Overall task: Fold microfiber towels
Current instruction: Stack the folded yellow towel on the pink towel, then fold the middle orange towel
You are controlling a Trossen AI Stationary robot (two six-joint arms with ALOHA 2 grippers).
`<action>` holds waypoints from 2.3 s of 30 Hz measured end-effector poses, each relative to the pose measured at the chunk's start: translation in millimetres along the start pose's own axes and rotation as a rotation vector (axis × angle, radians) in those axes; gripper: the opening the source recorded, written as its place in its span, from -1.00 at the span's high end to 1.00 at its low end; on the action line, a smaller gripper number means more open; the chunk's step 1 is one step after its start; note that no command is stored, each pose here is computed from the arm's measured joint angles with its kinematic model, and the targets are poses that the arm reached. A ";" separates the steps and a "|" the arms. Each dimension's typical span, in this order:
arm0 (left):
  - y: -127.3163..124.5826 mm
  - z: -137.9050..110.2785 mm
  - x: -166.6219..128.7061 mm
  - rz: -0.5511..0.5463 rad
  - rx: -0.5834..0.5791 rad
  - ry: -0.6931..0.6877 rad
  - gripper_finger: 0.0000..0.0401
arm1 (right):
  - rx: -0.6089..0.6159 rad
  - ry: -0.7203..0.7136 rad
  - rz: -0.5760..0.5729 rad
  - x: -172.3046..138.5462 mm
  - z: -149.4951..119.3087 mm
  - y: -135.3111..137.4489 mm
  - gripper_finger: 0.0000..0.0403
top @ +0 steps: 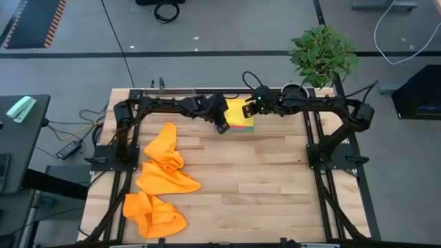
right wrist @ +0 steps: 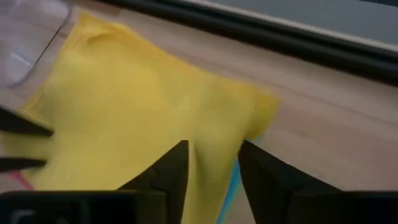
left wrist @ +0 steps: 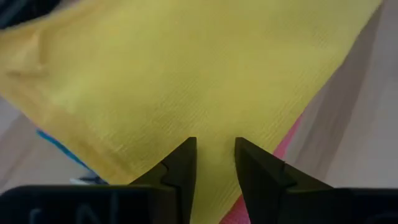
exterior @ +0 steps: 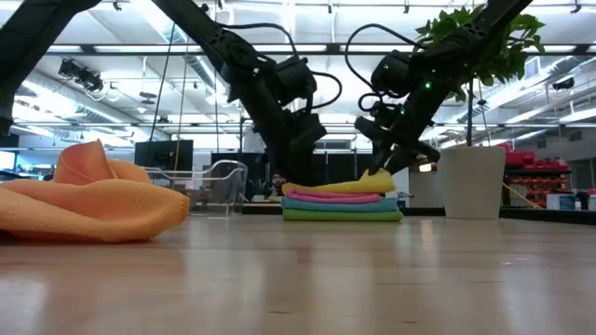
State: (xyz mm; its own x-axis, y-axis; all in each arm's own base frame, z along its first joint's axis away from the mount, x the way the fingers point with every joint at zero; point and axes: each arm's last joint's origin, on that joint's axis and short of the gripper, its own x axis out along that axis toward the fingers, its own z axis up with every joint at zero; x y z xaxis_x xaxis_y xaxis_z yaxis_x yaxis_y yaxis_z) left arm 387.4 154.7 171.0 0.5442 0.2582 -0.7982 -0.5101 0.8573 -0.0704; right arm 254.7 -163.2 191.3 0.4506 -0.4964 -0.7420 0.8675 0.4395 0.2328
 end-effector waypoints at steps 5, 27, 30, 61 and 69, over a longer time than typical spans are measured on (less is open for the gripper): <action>0.8 -1.1 -0.2 0.004 -0.002 0.014 0.44 | 0.025 -0.034 -0.010 -6.9 8.3 -7.4 0.13; -7.6 13.0 -32.5 -0.048 0.003 -0.039 0.48 | 0.009 -0.010 0.032 24.4 7.5 -12.3 0.98; 1.2 29.7 -47.5 0.038 0.054 -0.115 0.52 | 0.003 -0.044 0.066 8.5 12.5 -7.4 0.98; 47.2 48.0 -62.6 0.158 0.082 -0.043 0.81 | -0.145 0.162 0.331 -70.5 -96.7 102.9 0.98; -23.1 8.4 -114.9 0.060 0.079 0.259 0.69 | -0.290 0.195 0.458 -111.8 -154.1 131.0 0.96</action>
State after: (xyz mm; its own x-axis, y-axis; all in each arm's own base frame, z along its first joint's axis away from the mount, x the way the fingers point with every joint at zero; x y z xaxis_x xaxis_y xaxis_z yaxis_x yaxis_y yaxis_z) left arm 342.3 109.0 269.4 0.3215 0.1955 -0.9265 -0.4774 0.8785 0.0198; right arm 285.6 65.2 207.9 0.6957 -0.0726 -0.7146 0.4880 0.7778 0.3960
